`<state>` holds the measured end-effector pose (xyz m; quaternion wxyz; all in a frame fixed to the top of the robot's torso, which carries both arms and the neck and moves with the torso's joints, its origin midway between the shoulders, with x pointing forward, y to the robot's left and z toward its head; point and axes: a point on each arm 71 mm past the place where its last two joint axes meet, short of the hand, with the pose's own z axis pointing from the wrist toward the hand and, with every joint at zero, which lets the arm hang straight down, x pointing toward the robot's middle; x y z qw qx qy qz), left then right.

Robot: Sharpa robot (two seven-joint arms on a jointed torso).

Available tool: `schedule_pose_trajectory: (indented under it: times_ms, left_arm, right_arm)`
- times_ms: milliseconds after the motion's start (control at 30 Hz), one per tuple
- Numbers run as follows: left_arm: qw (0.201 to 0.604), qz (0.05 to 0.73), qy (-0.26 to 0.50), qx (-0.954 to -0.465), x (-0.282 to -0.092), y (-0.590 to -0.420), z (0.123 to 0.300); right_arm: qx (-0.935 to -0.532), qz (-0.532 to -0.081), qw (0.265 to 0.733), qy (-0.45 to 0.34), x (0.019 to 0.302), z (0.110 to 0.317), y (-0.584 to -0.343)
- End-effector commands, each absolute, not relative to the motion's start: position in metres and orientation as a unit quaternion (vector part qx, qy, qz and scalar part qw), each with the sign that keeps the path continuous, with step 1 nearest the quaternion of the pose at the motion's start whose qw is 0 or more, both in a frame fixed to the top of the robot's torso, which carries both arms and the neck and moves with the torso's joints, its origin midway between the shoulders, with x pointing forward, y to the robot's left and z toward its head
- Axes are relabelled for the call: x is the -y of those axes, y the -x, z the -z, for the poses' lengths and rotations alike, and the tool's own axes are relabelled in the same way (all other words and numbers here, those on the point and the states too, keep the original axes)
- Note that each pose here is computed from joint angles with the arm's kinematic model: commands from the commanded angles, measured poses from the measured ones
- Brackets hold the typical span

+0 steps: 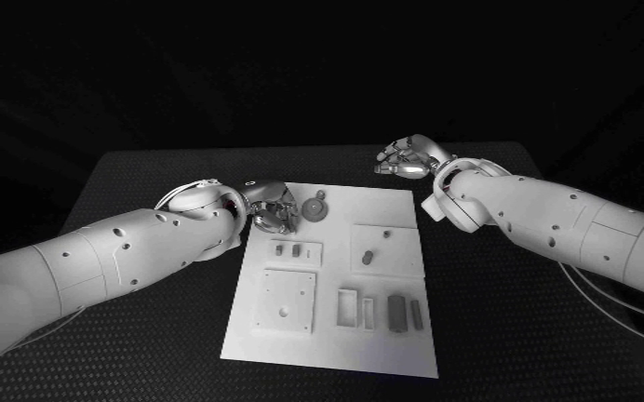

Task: Assemble the parts on the task board

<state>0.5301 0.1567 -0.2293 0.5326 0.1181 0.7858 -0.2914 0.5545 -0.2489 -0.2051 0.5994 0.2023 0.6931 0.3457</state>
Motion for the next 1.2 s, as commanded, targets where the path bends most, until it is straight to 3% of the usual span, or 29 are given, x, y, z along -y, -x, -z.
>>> schedule_pose_trajectory:
  times_ms: [33,1200]
  left_arm:
    - [0.519,0.291,-0.125,-0.794,-0.1532,-0.5276,0.2315]
    - [0.508,0.279,-0.146,-0.802,-0.1463,-0.5277,0.2386]
  right_arm:
    - [-0.694,-0.350,0.598,-0.196,0.2474,0.2050,-0.5542]
    - [-0.694,-0.351,0.597,-0.196,0.2465,0.2051,-0.5543]
